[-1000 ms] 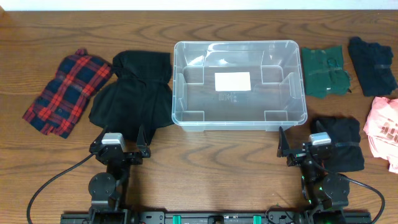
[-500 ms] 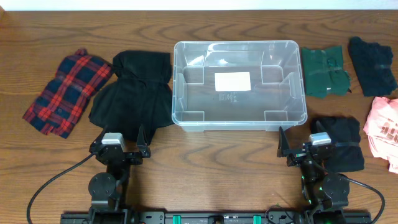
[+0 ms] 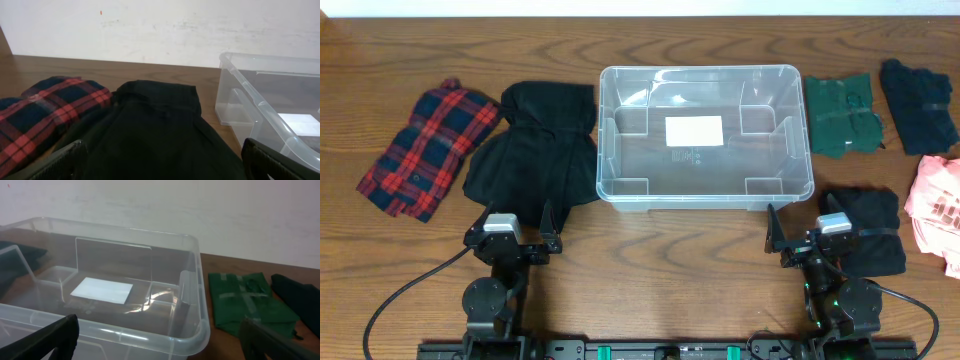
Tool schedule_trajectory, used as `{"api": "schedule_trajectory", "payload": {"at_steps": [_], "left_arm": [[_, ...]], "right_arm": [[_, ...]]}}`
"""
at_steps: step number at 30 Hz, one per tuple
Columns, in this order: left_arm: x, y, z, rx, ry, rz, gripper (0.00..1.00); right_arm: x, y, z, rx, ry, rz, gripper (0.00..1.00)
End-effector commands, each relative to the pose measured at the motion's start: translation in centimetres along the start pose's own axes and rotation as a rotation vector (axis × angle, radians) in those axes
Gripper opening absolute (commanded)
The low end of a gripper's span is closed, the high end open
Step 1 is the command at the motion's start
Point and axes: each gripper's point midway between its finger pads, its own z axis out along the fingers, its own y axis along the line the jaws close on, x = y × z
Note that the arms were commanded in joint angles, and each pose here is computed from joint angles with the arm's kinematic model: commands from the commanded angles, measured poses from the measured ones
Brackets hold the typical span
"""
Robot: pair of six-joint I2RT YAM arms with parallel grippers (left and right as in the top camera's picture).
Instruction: Pack container
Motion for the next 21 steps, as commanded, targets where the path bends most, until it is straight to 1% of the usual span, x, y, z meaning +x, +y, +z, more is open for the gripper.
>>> {"api": "schedule_trajectory", "payload": {"at_steps": [1,8,11,15,21], "left_arm": [[1.6,0.5,0.1,-0.026,0.051,-0.005,0.98],[1.6,0.5,0.1,-0.025,0.051,-0.006,0.98],[1.6,0.5,0.1,-0.027,0.051,-0.061,0.98],[1.3,0.5,0.0,-0.028,0.052,-0.122,0.98],[0.2,0.4,-0.4,-0.039,0.125,-0.12,0.98]], "right_arm": [[0.1,-0.1,0.0,0.002,0.001,-0.007,0.99],[-0.1,-0.1,0.0,0.003,-0.005,0.022,0.99],[-0.1,-0.2,0.0,0.01,-0.006,0.024,0.99],[-0.7,-1.7,-0.2,0.096,-0.023,0.106,0.99],[-2.5,-2.3,-0.4,0.124,-0.036,0.124,0.99]]}}
